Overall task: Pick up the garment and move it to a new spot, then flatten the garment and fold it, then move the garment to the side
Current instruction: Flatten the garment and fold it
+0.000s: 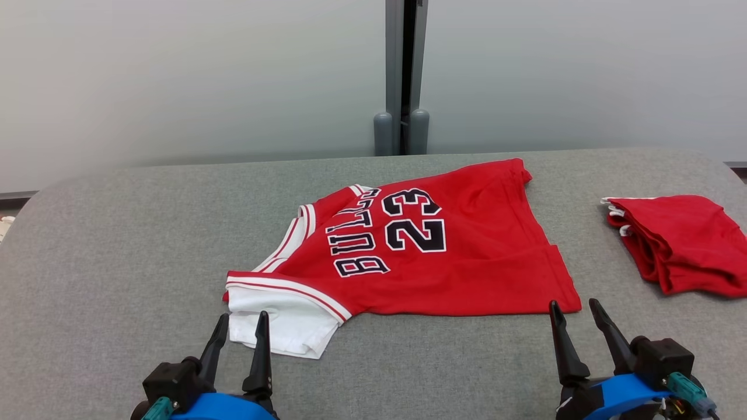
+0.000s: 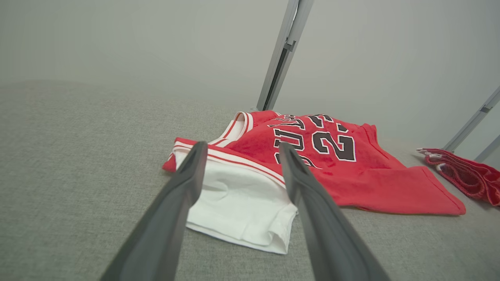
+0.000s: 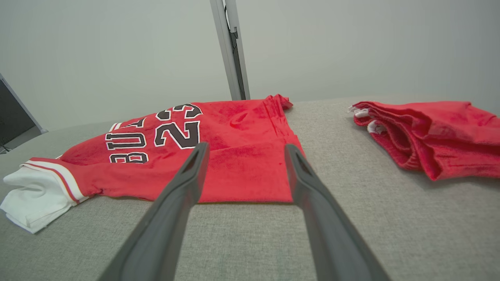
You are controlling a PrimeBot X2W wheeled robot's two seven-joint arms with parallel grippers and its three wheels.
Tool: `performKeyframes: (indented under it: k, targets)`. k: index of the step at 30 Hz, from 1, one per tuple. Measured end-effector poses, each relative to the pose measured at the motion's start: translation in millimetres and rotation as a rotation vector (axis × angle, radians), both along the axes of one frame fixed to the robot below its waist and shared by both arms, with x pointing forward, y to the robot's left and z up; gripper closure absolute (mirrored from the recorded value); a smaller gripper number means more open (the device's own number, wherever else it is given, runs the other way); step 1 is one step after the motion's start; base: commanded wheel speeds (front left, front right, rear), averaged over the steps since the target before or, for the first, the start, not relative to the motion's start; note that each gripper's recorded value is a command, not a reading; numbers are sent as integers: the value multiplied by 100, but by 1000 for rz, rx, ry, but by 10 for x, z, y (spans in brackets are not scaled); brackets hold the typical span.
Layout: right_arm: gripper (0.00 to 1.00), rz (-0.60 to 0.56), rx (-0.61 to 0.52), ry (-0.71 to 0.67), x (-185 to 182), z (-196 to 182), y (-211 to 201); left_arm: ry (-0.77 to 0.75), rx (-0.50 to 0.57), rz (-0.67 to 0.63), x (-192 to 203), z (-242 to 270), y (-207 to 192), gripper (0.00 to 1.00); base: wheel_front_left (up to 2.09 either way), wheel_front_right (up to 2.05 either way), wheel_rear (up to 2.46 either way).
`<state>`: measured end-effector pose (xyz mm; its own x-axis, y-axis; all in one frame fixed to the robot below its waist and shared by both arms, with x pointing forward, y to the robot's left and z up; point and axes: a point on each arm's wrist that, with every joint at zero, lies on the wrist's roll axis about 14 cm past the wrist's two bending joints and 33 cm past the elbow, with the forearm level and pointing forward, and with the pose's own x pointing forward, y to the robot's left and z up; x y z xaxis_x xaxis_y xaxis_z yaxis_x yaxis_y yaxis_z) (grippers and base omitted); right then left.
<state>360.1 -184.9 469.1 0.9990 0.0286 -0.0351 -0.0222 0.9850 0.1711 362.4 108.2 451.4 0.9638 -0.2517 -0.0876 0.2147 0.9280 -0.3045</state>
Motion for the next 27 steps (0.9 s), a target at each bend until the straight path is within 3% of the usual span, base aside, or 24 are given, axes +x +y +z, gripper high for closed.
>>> performKeyframes:
  k: [27]
  targets:
    - [0,20,-14,-4,120,17,55,72,17,53,-48,-214,89,0,0,0,0]
